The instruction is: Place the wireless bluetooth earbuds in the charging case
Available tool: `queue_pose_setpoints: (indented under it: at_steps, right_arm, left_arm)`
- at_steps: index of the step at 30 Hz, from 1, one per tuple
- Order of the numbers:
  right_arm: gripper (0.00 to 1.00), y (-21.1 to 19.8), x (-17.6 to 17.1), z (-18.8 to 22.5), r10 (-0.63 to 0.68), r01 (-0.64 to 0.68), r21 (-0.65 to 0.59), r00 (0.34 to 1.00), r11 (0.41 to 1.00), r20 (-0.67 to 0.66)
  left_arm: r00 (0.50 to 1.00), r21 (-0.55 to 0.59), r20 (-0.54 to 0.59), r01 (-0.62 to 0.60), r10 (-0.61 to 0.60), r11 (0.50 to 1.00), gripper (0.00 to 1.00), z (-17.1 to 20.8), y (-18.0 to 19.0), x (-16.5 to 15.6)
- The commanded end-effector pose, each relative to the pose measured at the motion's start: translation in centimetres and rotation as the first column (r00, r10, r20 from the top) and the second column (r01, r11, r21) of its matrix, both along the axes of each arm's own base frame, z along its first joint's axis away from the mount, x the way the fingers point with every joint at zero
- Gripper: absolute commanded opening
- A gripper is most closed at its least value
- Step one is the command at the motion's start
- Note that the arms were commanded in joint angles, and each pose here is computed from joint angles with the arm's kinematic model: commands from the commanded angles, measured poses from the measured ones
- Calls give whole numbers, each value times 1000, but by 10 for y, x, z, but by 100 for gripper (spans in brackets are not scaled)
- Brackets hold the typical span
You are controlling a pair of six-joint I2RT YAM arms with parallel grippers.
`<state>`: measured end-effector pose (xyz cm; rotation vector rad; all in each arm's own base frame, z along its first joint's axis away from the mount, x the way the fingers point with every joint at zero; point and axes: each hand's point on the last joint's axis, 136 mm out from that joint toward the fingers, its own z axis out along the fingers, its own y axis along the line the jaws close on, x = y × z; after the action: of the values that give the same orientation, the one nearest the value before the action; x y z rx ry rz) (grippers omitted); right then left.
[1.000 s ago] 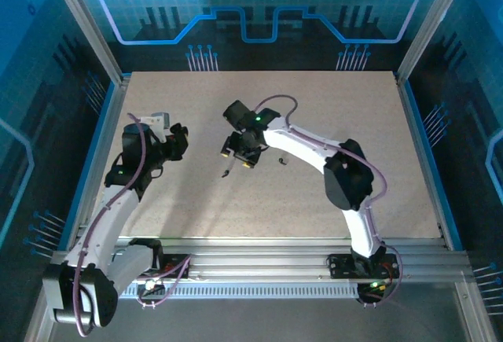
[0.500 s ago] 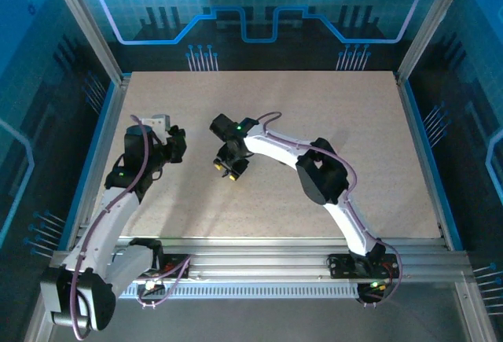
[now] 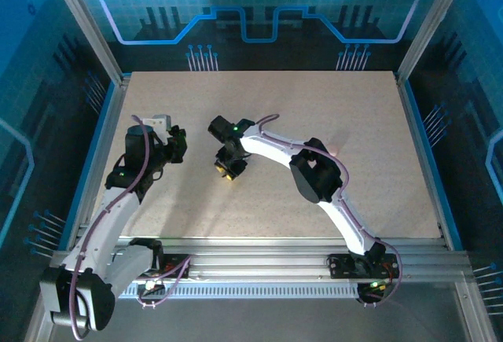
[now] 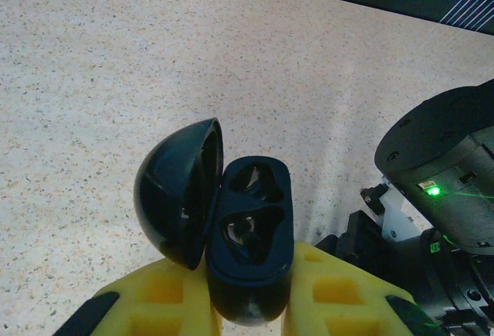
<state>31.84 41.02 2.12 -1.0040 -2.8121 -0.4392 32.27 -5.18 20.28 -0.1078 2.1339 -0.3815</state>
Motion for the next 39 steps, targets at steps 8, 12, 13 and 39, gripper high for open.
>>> queue_pose_setpoints:
  at_steps: [8,12,13,39]
  right_arm:
    - [25,-21,-2,-15,-13,10,-95,999,995,-33]
    - [21,-26,-4,-14,-11,8,-102,1000,995,-26]
    - [20,-27,-4,-14,-9,7,-104,1000,995,-23]
    - [17,-135,9,84,245,-123,-257,815,959,525]
  left_arm:
    - [1000,37,17,17,-18,999,18,3,0,0]
    - [1000,34,17,21,-22,999,18,3,-1,0]
    - [1000,32,17,23,-24,999,18,3,-1,0]
    - [923,-50,113,375,-368,926,15,-21,-93,-23]
